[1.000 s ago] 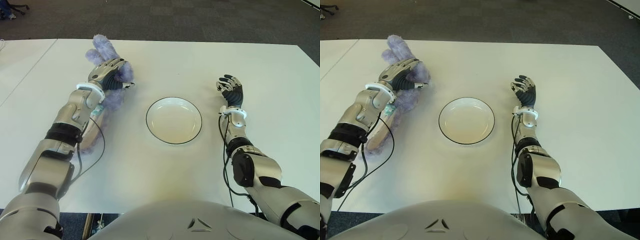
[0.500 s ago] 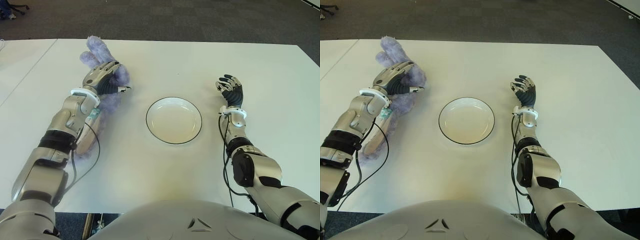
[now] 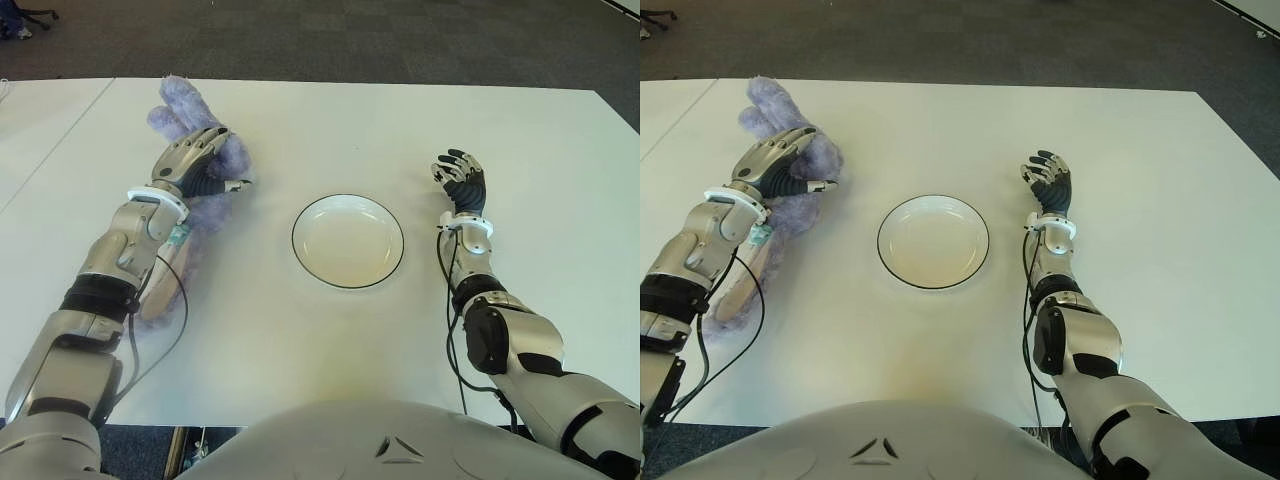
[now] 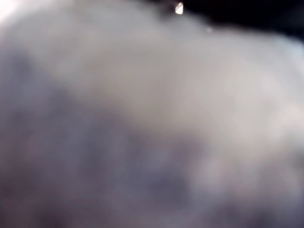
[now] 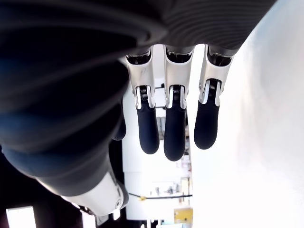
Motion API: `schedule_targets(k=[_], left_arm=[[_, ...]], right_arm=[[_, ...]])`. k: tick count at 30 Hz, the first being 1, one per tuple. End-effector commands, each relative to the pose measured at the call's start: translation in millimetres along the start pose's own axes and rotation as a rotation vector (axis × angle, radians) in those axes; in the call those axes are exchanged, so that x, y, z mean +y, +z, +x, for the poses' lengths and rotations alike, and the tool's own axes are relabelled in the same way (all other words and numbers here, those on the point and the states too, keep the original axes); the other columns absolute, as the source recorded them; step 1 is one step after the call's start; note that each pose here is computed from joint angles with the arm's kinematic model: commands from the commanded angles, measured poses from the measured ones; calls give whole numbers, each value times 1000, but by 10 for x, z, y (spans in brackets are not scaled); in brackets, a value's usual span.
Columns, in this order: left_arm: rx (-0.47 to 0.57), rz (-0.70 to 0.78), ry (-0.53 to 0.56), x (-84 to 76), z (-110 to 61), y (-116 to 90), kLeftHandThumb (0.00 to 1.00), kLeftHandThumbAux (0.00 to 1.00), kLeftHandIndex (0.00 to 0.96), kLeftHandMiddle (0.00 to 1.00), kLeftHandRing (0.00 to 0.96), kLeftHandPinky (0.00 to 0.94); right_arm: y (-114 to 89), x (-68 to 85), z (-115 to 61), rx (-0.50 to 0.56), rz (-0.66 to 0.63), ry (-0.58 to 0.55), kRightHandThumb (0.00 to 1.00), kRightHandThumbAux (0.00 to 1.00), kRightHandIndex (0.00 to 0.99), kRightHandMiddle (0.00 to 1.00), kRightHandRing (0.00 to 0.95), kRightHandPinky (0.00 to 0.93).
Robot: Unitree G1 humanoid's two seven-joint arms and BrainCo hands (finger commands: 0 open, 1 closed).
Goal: Put the doll into the plate.
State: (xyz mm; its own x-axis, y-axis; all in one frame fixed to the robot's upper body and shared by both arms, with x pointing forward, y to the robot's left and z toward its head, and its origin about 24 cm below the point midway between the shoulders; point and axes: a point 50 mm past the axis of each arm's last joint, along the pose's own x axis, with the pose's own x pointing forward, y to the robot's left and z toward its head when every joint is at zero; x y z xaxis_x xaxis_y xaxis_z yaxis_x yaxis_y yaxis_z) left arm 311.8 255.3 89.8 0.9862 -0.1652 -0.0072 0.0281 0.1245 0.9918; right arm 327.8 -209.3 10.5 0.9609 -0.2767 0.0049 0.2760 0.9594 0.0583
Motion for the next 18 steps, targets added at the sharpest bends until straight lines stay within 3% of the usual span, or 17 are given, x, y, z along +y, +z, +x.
schedule_targets(k=[1, 2, 3, 6, 7, 10, 12, 18], left_arm=[[57, -10, -49, -275, -156, -104, 189, 396, 0, 0, 1, 123], [64, -18, -40, -316, -151, -100, 210, 402, 0, 0, 2, 154], [69, -22, -34, -343, -146, -97, 299, 409, 0, 2, 95, 270], [98, -40, -23, -500, -56, -66, 352, 423, 33, 72, 167, 321], [106, -42, -19, -539, -34, -64, 433, 446, 185, 232, 286, 384], [129, -36, -9, -632, 1, -90, 483, 455, 273, 336, 362, 430], [147, -26, -12, -705, 24, -100, 554, 460, 339, 452, 472, 539], [178, 1, -9, -791, 53, -101, 610, 457, 428, 584, 590, 619]], right_arm=[[-926, -122, -741, 455, 7, -45, 412, 869, 273, 337, 373, 389], [-925, -121, -740, 454, 10, -46, 416, 869, 274, 336, 373, 389], [-924, -121, -740, 453, 11, -46, 417, 870, 274, 335, 371, 381], [-923, -121, -737, 455, 14, -48, 422, 871, 274, 335, 372, 391], [-923, -122, -736, 455, 14, -48, 430, 872, 276, 336, 370, 382], [-922, -120, -736, 455, 14, -47, 438, 871, 278, 336, 369, 376], [-922, -119, -736, 454, 19, -47, 444, 869, 276, 337, 368, 375], [-926, -124, -742, 454, 30, -48, 432, 863, 267, 331, 361, 367]])
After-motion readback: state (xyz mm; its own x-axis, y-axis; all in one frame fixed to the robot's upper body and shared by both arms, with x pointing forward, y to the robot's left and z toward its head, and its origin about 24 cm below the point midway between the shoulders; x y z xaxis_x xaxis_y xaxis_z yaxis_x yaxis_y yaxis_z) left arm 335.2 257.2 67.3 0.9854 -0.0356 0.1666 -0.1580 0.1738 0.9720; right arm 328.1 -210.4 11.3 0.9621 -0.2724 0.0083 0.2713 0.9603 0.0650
